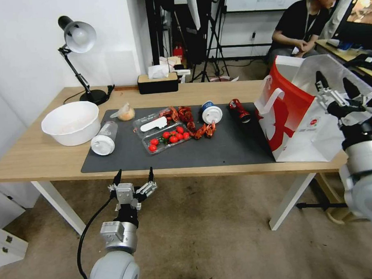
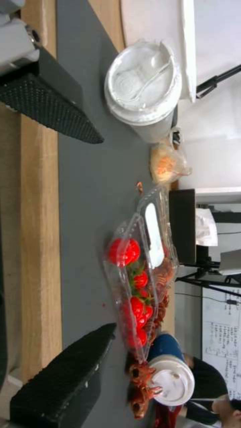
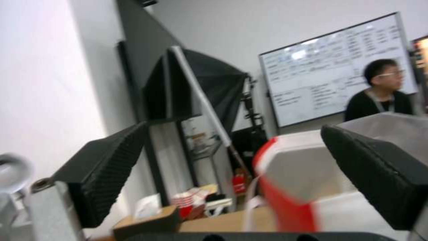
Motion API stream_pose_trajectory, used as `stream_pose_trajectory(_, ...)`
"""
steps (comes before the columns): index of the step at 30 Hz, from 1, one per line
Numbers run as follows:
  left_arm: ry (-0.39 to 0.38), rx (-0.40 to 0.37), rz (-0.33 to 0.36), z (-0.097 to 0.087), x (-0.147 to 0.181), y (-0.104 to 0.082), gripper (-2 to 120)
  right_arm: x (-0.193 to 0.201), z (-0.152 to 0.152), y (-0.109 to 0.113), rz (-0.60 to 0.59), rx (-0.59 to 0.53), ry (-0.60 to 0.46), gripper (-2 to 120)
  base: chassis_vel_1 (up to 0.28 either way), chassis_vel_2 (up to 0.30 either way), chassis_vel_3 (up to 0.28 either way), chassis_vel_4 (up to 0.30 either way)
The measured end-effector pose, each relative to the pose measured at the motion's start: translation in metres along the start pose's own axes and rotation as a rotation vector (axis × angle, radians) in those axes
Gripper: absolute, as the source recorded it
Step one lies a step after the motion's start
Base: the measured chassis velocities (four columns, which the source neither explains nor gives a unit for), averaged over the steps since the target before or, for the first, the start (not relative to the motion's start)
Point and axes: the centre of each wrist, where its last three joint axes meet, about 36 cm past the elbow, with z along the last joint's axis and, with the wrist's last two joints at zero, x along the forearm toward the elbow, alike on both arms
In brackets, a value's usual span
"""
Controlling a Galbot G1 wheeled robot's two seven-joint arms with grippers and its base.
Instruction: Pick up the trash from the table and place it into the takeout bag.
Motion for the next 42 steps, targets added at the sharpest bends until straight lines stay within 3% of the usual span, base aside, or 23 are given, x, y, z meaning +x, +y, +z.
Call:
stream_pose_trajectory(4, 0.000, 0.005, -0.001, 0.001, 0.001, -0.001, 100, 0.016, 0.006, 0.011, -0.036, 0.030, 0.028, 100, 0.000, 0.000, 0.000, 0.000)
stream_pose_trajectory(11, -0.017, 0.008, 0.013, 0.000, 0.004, 0.002, 100, 0.073, 0.059, 0.014, -0.035, 0.196, 0.108, 100, 0.000, 0.000, 0.000, 0.000)
stream_pose_trajectory(24, 0.006, 0.019, 0.011, 0.010, 0.010, 0.003, 100, 0.143, 0.140, 0.016, 0.061, 0.197, 0.177, 100, 0.000, 0.000, 0.000, 0.000)
stream_pose_trajectory(38, 0.015, 0.018, 0.006, 0.016, 0.014, 0.004, 100, 0.147, 0.164, 0.019, 0.077, 0.159, 0.212, 100, 0.000, 0.000, 0.000, 0.000)
stream_pose_trajectory(42, 0.016, 0.013, 0.006, 0.016, 0.014, 0.006, 100, 0.140, 0.164, 0.027, 0.066, 0.099, 0.231, 100, 0.000, 0.000, 0.000, 0.000)
